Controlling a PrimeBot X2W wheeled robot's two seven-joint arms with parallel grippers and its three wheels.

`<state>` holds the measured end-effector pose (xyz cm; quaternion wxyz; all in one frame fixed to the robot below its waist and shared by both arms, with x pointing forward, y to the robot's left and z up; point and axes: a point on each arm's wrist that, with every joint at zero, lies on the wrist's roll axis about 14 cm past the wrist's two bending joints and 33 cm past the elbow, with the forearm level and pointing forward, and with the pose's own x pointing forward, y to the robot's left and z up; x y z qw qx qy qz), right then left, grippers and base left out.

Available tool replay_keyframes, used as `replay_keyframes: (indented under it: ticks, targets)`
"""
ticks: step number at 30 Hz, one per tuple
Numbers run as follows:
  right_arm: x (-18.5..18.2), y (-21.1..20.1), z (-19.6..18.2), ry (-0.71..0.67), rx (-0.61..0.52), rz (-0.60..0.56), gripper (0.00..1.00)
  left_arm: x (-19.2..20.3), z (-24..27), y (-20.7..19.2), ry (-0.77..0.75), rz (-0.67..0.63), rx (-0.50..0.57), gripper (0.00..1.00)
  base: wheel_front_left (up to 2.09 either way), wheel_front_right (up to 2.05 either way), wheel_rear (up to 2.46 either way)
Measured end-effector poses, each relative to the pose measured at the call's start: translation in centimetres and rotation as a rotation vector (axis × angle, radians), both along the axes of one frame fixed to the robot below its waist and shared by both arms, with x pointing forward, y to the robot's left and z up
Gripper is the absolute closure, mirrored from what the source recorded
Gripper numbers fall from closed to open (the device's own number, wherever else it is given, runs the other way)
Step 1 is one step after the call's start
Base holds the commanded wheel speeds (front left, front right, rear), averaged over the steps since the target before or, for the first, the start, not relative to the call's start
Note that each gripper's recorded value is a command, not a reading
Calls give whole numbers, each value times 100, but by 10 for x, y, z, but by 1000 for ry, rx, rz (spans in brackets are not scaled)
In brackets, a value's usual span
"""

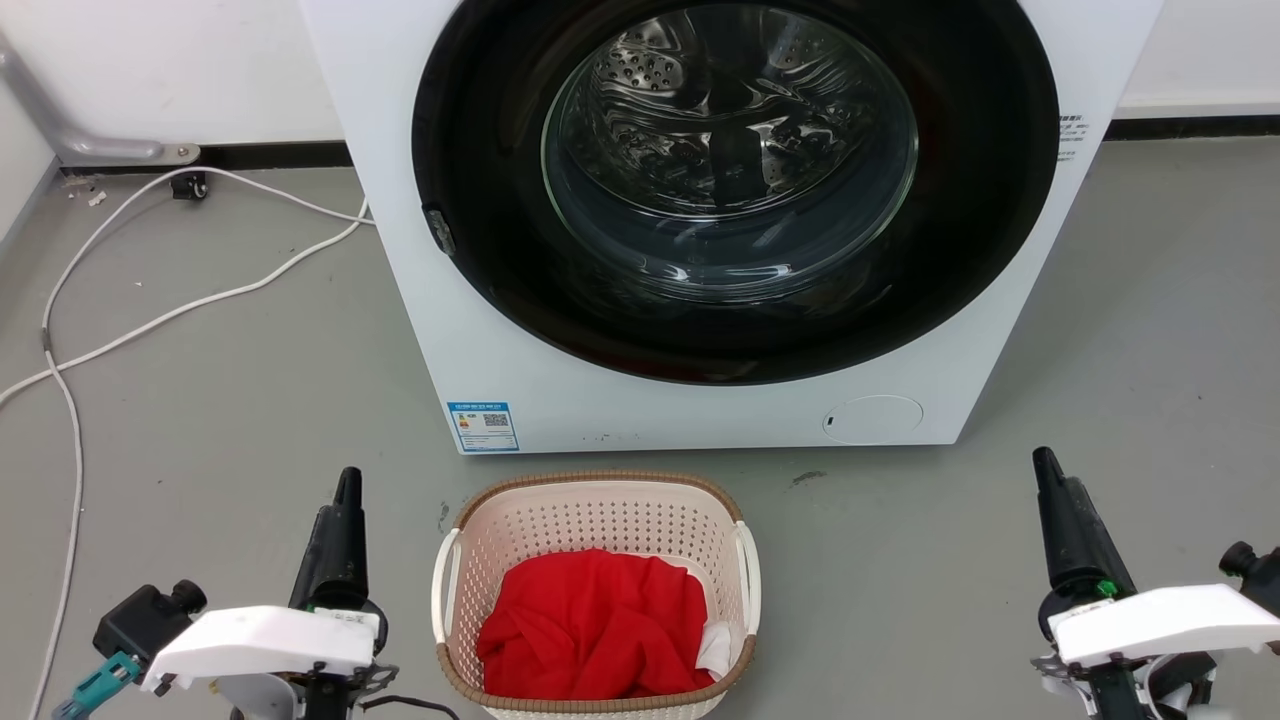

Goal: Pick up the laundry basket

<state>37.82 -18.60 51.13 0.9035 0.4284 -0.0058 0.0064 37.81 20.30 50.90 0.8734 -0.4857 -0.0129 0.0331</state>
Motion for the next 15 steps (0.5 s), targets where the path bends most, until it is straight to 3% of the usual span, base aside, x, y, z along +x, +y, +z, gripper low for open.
replay_keyframes:
  ticks: [15]
  targets:
    - [-2, 14, 10, -52, -269, 32, 0, 0, 11, -2, -25, 12, 238, 0, 0, 0, 0]
